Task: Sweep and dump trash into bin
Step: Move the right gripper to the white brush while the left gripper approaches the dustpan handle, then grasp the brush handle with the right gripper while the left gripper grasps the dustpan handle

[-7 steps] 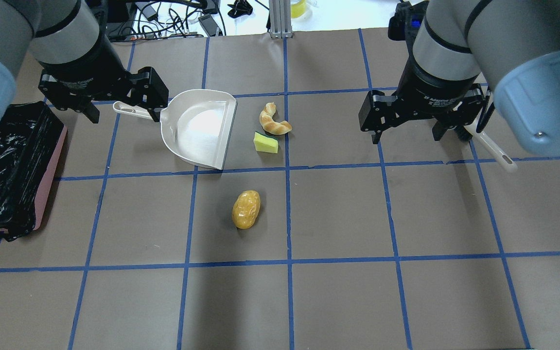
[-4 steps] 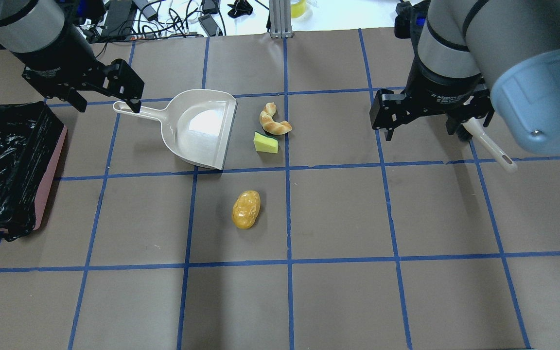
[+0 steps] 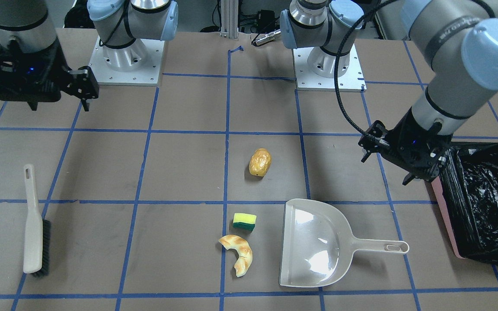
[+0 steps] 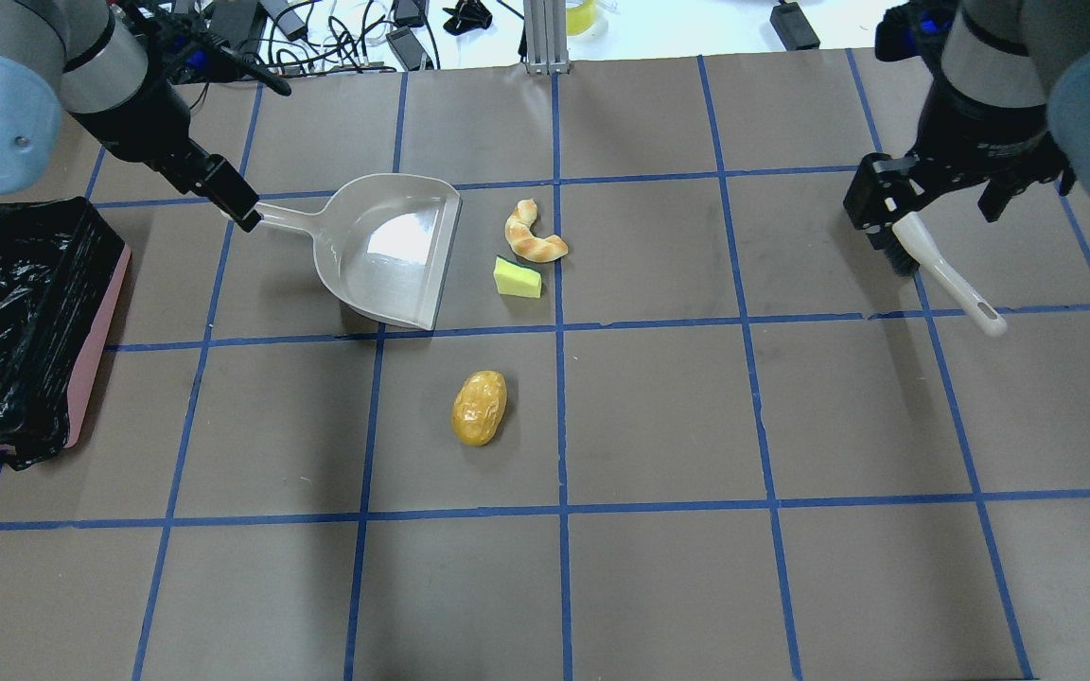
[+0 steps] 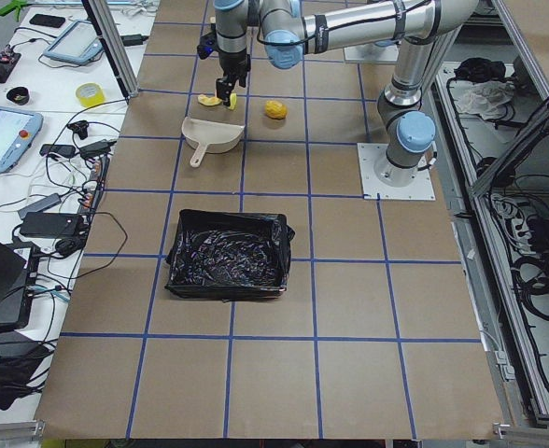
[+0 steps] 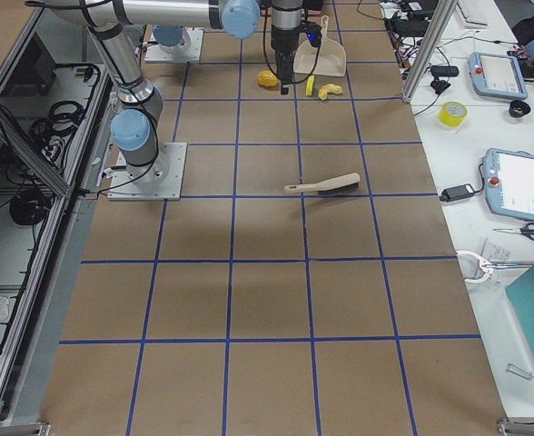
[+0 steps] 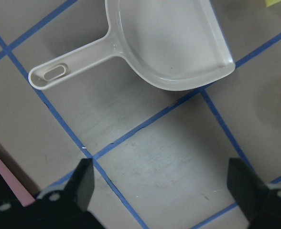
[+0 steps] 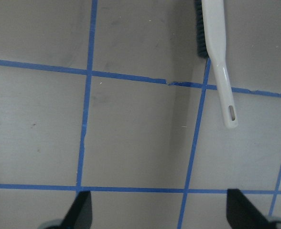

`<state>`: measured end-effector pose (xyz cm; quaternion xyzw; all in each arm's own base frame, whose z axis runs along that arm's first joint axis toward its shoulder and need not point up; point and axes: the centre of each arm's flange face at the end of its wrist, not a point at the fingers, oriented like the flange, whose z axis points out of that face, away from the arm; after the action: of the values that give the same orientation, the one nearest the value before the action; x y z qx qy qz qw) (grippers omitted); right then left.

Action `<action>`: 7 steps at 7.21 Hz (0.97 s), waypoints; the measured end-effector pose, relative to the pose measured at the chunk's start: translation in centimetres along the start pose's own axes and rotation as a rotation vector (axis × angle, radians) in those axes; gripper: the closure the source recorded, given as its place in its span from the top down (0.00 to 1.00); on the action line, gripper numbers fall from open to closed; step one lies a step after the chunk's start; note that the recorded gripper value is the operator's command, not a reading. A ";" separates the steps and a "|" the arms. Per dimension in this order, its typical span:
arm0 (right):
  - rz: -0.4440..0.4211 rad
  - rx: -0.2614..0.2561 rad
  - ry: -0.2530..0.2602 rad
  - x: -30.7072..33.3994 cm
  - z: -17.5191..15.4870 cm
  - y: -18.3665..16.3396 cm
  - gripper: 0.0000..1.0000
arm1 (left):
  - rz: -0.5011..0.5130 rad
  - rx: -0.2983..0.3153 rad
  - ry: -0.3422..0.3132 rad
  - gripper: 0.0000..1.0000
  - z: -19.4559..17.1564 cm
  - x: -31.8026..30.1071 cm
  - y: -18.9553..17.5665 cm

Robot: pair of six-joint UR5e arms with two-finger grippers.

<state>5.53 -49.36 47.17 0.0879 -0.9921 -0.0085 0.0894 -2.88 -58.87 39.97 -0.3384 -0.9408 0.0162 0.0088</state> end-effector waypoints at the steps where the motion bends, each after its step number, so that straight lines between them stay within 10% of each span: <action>1: -0.064 0.001 0.002 3.4 1.8 -1.1 1.00 | 0.147 -0.008 0.003 0.96 2.6 -2.0 -0.6; 4: -0.256 -0.027 -0.018 10.5 9.0 -4.3 1.00 | 0.625 0.005 -0.095 0.94 7.2 -6.3 -2.9; 7: -0.325 -0.007 -0.124 13.2 16.5 -5.9 1.00 | 0.885 -0.060 -0.149 0.82 10.9 -8.7 -3.9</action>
<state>-9.14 -57.49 33.09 0.2461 -0.9684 -0.0318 0.0256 1.02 -67.67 29.22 -0.7064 -0.7034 0.0153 -0.0766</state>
